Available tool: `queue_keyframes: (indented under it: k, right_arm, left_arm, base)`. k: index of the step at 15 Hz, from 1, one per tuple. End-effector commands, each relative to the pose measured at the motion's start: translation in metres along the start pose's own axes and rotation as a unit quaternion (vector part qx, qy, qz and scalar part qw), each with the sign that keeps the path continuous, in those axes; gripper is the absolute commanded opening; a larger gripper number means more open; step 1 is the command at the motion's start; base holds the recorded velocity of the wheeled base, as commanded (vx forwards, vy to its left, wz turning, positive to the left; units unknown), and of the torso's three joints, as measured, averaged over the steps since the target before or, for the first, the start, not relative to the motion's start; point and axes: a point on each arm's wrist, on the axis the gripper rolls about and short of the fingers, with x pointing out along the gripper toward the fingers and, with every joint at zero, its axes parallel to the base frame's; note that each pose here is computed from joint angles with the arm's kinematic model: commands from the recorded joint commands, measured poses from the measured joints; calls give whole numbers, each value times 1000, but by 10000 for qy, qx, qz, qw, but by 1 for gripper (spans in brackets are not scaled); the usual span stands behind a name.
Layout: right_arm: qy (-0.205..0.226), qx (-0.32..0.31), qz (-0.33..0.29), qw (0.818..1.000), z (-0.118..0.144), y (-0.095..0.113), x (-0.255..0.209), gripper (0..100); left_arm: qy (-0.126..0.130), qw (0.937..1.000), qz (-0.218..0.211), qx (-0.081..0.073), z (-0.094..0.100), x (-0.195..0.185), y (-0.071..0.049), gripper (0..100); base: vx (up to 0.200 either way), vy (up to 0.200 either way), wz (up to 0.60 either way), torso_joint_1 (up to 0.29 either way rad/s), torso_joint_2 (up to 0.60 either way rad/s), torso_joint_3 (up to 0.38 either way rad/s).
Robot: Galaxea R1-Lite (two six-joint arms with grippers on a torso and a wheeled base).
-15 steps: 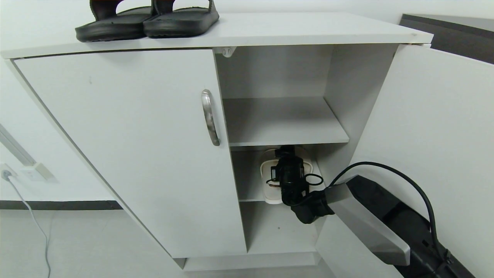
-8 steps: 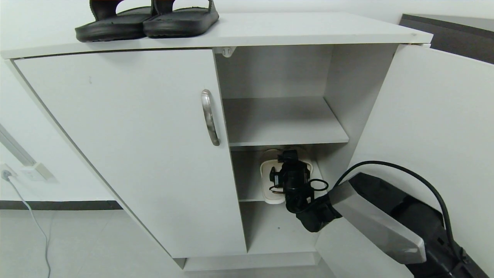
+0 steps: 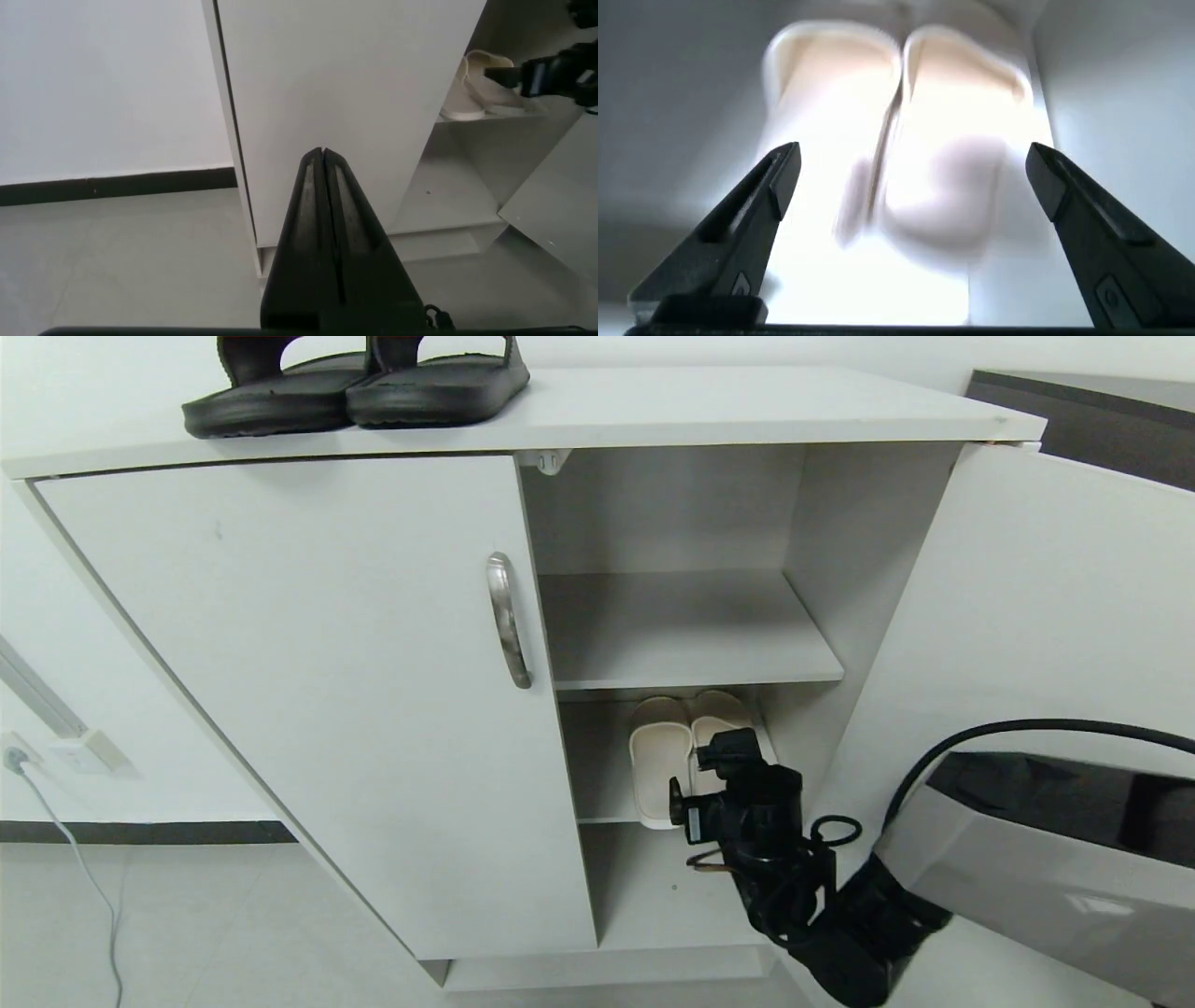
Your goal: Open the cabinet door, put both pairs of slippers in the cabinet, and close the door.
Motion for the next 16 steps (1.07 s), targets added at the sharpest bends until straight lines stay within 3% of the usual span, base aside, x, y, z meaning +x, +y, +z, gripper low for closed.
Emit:
queue_keyframes:
  k: [1, 8, 14, 16]
  right_arm:
    - [-232, 98, 534, 9983, 24, -2, -69, 100]
    - [-188, 75, 685, 9974, 22, -2, -83, 100]
    - [-121, -5, 727, 9973, 15, 2, -84, 100]
    - [-121, -12, 734, 9972, 15, 2, -84, 100]
  left_arm:
    - [6, 10000, -2, 1, 0, 0, 0, 0]
    - [6, 10000, -9, 1, 0, 0, 0, 0]
    - [6, 10000, -9, -6, 0, 0, 0, 0]
    - [6, 10000, -2, -6, 0, 0, 0, 0]
  base:
    - [0, 0, 0, 0, 0, 0]
    - [0, 0, 0, 0, 0, 0]
    - [-200, 0, 0, 2, 3, 2]
    - [0, 0, 0, 0, 0, 0]
